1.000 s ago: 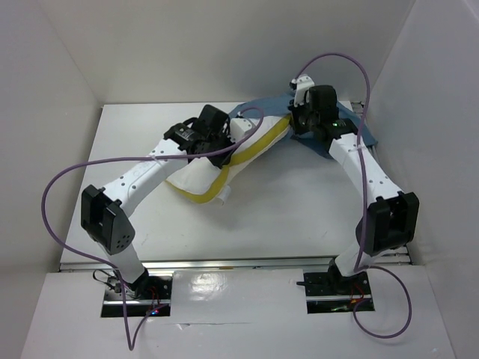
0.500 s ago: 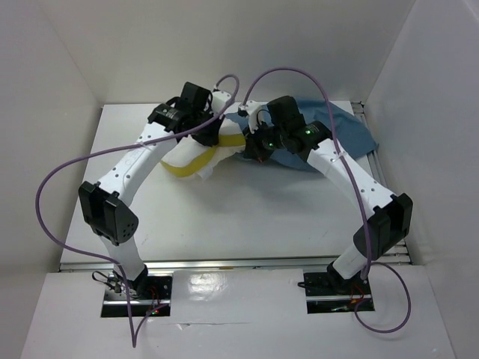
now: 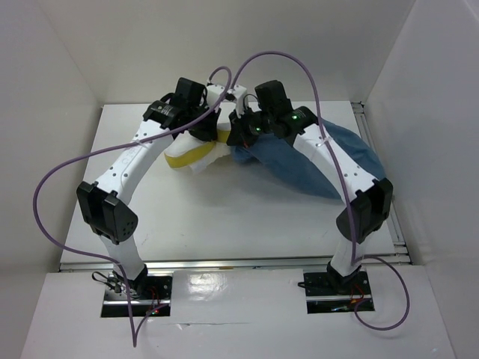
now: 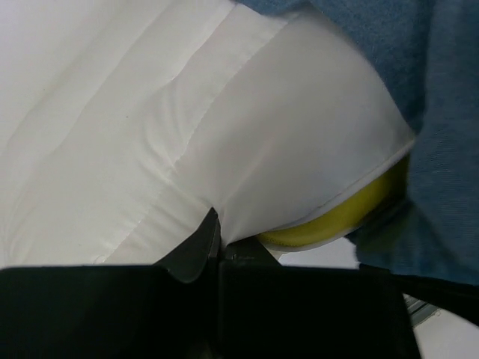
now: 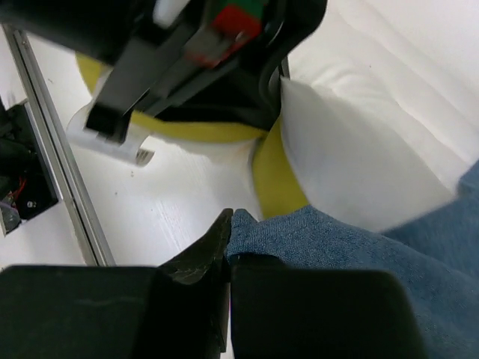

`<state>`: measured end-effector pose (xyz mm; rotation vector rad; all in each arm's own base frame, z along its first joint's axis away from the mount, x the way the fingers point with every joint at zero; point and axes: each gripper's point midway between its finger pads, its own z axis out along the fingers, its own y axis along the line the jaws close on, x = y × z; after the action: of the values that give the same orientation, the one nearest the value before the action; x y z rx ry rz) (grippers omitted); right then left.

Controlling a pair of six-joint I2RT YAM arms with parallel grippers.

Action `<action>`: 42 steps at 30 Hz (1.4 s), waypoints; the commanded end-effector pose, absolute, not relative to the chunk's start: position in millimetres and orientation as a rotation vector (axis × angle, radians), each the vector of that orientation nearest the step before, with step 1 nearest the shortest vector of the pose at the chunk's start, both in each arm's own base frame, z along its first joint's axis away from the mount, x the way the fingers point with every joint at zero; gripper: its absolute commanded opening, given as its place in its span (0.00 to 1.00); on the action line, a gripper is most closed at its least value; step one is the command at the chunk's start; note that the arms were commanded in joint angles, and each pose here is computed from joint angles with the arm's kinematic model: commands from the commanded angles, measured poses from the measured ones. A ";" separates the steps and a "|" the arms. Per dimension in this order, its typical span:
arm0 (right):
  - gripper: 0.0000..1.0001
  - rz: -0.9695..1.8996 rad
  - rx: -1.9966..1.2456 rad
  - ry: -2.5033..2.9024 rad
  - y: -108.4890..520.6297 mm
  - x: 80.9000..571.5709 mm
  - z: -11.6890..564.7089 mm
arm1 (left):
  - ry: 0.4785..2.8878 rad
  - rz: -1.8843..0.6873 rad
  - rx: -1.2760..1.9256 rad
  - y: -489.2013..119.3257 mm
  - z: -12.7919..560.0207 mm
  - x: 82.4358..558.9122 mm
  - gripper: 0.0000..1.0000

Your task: Put the pillow into the pillowcase

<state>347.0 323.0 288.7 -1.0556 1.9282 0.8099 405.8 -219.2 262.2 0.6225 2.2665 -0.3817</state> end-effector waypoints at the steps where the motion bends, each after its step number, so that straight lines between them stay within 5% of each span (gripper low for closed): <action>1: 0.00 0.947 -1.104 1.753 368.8 336.4 329.8 | 2.060 -0.527 0.565 -248.3 319.2 423.8 0.00; 13: 0.00 1.006 -1.225 1.674 403.5 299.5 337.8 | 2.084 -0.572 0.554 -252.1 312.1 418.1 0.00; 16: 0.34 0.878 -1.162 1.661 380.5 309.9 359.1 | 2.101 -0.564 0.567 -246.6 304.9 407.8 0.00; 17: 0.55 0.851 -1.152 1.663 370.8 312.0 358.0 | 2.141 -0.551 0.565 -242.7 289.4 403.2 0.00; 20: 0.75 0.688 -0.953 1.528 318.8 326.3 412.7 | 2.201 -0.533 0.592 -232.6 261.6 383.8 0.00; 30: 0.75 0.409 -0.670 1.522 246.8 366.0 435.5 | 2.296 -0.454 0.777 -208.8 189.2 313.9 0.00; 31: 0.75 0.388 -0.660 1.555 242.0 374.2 426.0 | 2.286 -0.438 0.842 -209.9 183.1 309.8 0.05; 32: 0.75 0.386 -0.642 1.628 235.4 387.8 407.1 | 2.276 -0.440 0.904 -214.8 180.5 298.7 0.34; 33: 0.75 0.382 -0.628 1.655 232.5 394.9 403.9 | 2.284 -0.403 0.936 -211.6 171.8 292.5 0.43; 40: 0.72 0.471 -0.640 1.925 237.0 431.1 333.8 | 2.014 -0.155 1.013 -209.4 215.4 310.9 0.93; 42: 0.71 0.518 -0.675 1.965 246.2 432.4 320.1 | 2.032 -0.097 0.945 -197.5 219.9 334.7 0.98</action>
<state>446.8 235.7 305.0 -0.6460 1.9472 0.4192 286.0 -212.2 181.6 1.0535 2.1624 -0.2569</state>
